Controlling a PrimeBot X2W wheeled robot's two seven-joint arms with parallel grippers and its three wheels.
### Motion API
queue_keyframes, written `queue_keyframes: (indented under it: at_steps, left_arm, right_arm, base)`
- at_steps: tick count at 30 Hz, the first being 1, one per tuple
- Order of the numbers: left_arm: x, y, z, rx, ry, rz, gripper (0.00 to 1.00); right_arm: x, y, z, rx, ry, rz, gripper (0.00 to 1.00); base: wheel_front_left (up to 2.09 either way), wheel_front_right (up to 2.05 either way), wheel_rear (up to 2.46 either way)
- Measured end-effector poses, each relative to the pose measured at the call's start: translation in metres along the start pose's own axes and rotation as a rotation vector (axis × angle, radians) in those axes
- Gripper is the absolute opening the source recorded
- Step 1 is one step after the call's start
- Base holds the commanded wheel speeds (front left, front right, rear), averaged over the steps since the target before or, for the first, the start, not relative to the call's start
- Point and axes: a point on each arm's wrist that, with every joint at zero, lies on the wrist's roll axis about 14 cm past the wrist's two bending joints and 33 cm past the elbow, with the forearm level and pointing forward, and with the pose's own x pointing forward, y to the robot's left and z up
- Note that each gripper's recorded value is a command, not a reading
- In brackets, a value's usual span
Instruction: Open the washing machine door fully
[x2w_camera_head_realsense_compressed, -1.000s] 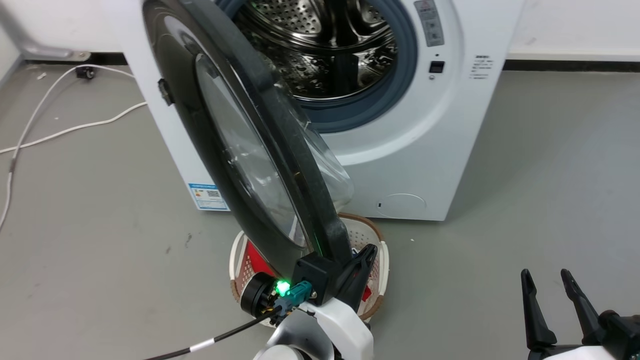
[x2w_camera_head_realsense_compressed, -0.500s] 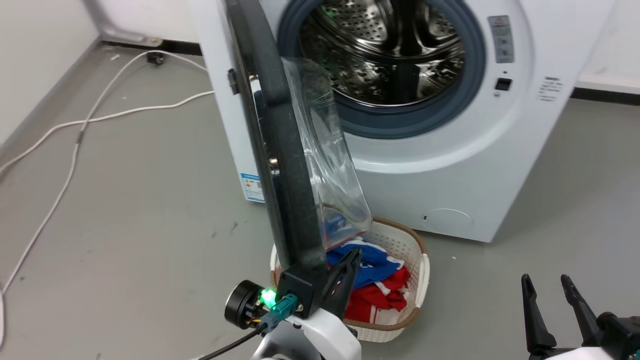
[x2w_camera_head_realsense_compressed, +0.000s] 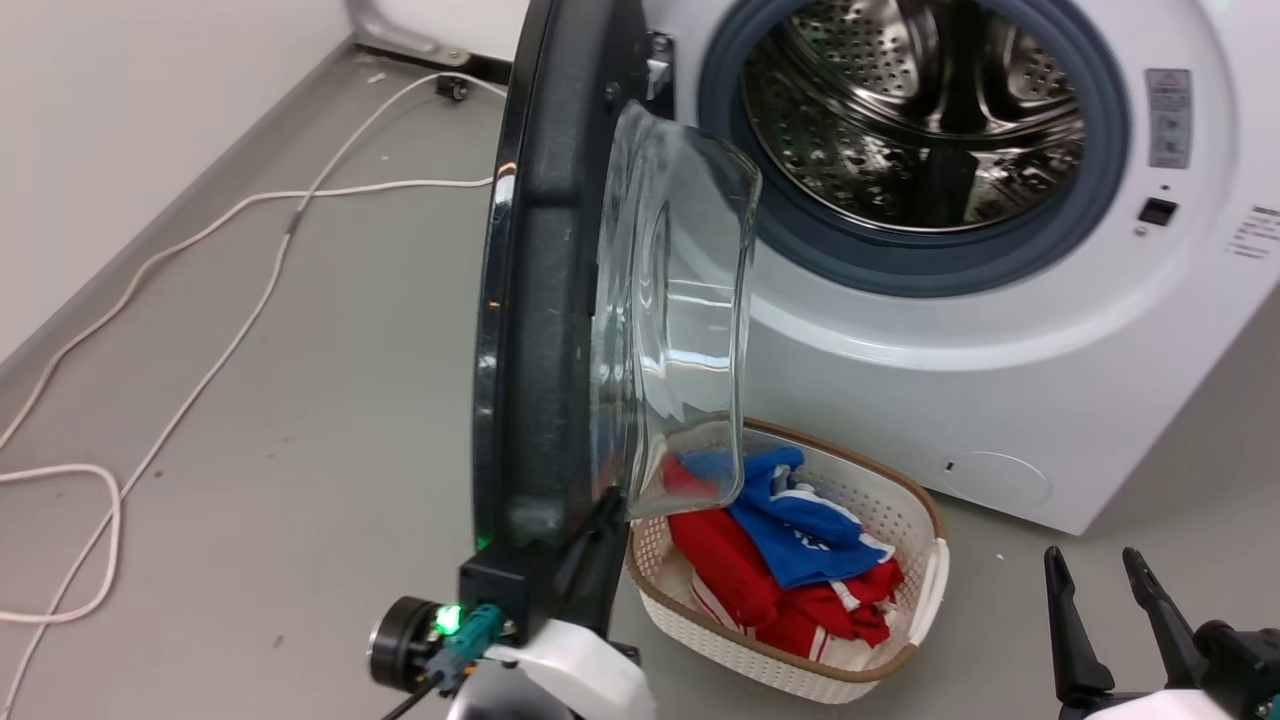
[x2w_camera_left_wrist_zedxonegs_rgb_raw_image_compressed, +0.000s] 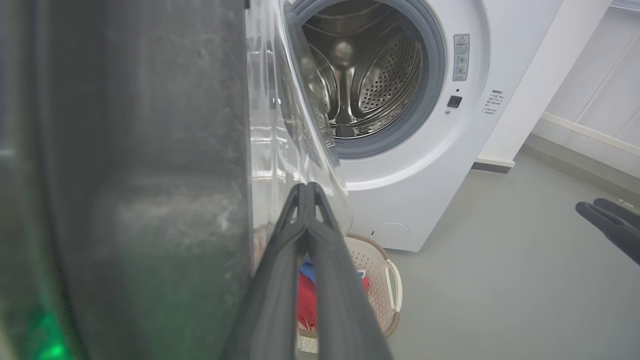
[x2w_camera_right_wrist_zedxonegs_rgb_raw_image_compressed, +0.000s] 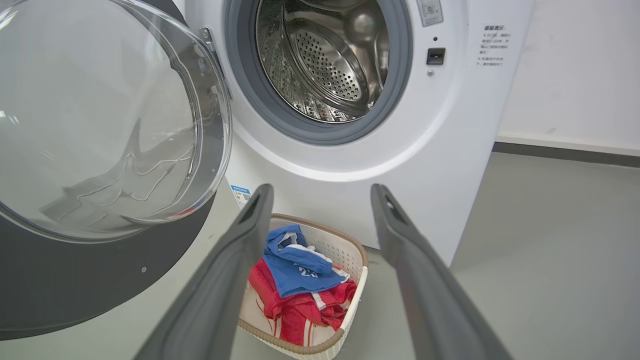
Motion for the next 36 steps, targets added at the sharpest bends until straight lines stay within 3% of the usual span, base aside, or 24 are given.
queue_keyframes:
  at_steps: [15,24,36]
  left_arm:
    - [-0.029,0.127,0.011,0.016,-0.044,0.365,0.00]
    - [-0.030,0.200,0.019,0.057,-0.045,0.534,0.00]
    - [-0.017,0.276,0.030,0.087,-0.026,0.672,0.00]
  right_arm:
    - [0.022,0.024,-0.006,0.010,0.022,0.081,1.00]
    - [0.025,0.006,-0.014,0.010,0.053,0.043,1.00]
    - [0.033,-0.018,-0.029,0.014,0.094,-0.001,1.00]
  base:
    - [0.00,0.00,0.00]
    - [0.00,0.00,0.00]
    - [0.00,0.00,0.00]
